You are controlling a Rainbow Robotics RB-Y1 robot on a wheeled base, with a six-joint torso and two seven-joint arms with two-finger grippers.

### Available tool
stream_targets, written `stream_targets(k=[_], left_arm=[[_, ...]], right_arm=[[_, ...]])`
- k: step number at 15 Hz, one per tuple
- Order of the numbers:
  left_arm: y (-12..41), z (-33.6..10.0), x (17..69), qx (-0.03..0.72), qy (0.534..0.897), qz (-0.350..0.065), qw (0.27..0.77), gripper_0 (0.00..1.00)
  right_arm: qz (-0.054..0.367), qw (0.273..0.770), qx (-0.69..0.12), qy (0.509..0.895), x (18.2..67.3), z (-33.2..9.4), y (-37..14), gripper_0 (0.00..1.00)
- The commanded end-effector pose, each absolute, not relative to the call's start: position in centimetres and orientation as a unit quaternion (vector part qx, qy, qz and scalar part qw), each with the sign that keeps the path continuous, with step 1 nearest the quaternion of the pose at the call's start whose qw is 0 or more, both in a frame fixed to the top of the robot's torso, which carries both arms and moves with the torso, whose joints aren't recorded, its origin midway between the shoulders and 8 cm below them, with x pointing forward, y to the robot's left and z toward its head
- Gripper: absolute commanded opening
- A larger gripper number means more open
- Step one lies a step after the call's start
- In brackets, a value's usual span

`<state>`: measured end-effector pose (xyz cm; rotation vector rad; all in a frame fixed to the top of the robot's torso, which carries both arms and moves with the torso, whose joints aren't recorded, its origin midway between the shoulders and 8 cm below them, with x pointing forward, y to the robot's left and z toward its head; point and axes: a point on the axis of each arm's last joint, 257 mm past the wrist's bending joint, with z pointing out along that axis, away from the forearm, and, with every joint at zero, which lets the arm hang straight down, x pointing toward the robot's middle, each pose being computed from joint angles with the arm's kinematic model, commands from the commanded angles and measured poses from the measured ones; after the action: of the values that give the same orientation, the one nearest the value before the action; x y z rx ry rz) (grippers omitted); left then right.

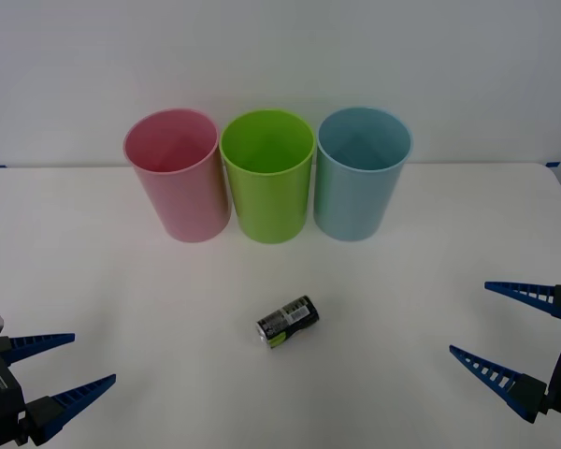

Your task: Put cans in the blue bin and PET bottles in the pink bin and trash in the green bin.

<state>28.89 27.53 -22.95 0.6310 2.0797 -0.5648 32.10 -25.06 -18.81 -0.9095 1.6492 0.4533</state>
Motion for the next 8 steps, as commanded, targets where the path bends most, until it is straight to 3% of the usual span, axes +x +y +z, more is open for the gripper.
stream_targets(k=[1, 8], left_arm=[[27.5, -23.0, 28.9, 0.253, 0.835, -0.227, 0.433, 1.0], [27.5, -23.0, 28.9, 0.253, 0.835, -0.227, 0.433, 1.0]], right_arm=[[0.193, 0.566, -0.387, 0.702, 32.1, -18.8, -25.1, 1.0], [0.171, 0.584, -0.43, 0.667, 34.0, -16.0, -24.3, 1.0]])
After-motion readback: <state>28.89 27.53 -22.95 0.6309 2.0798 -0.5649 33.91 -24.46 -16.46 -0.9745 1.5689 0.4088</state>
